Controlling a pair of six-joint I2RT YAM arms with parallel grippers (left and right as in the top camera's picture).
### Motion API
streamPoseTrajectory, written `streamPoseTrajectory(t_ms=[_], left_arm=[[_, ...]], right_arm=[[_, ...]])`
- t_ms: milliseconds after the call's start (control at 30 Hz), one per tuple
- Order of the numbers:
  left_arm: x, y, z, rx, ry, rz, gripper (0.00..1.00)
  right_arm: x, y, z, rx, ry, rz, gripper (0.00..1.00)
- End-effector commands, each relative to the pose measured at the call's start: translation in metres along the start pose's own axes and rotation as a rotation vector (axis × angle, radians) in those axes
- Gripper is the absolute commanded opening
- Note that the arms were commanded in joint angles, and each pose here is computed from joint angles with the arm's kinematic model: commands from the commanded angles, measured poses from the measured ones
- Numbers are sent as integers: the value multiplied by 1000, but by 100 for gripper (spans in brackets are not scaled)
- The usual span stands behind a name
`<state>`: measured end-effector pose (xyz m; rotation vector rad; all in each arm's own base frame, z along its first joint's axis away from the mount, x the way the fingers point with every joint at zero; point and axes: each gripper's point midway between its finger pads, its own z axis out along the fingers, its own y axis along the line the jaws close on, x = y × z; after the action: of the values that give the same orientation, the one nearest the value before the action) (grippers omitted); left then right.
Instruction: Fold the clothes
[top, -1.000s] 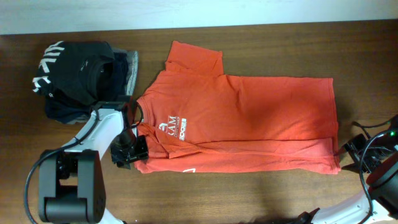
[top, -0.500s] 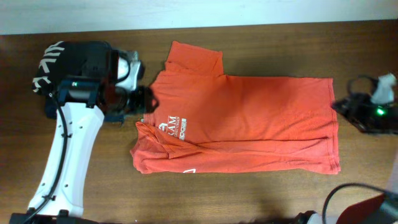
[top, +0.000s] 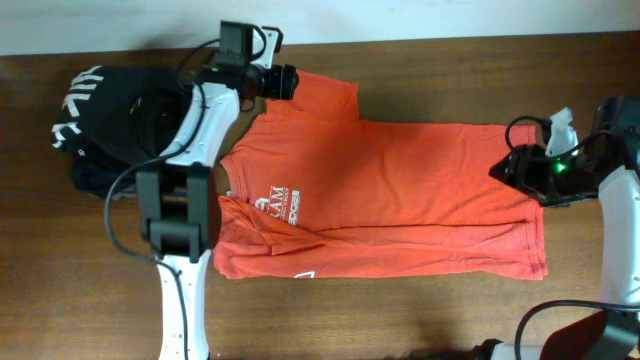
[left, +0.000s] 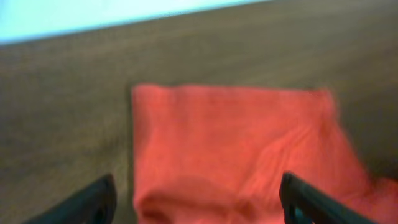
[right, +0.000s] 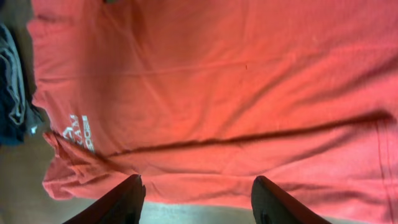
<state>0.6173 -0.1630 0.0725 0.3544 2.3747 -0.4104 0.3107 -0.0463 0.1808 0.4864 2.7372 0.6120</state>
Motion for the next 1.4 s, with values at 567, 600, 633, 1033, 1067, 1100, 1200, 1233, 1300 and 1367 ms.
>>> streamPoseTrajectory(t_ms=[567,600,633,1033,1067,1100,1200,1233,1300,1367], left_arm=[[35,17,63,-170,35,-7,0],[25,13,50,-170,39,-8,0],[18,12,43,-170,37,-8,0],[-41,-26,-82,-150,48,-7,0],[-41,-28,-90,-150,55,-8,0],[-40,-31,-101,-147,70,-11,0],[-33,-35,-118,-148,112,-18,0],[-27,-35,-121,-149,135,-21,0],[-18,-36,-124,-149,173,-27,0],[-9,-38,-125,-148,211,-30,0]], right_arm=[[-4,-7,-1,50,-10,-28,54],[-14,-7,0,49,-48,-18,55],[-18,-6,-1,48,-66,-10,55],[-98,-62,8,250,-306,18,54],[-102,-69,12,252,-312,39,54],[-109,-85,20,257,-318,81,54],[-120,-111,38,243,-318,125,58],[-123,-123,48,233,-308,143,59],[-127,-130,65,195,-295,146,66],[-129,-141,90,189,-272,131,68]])
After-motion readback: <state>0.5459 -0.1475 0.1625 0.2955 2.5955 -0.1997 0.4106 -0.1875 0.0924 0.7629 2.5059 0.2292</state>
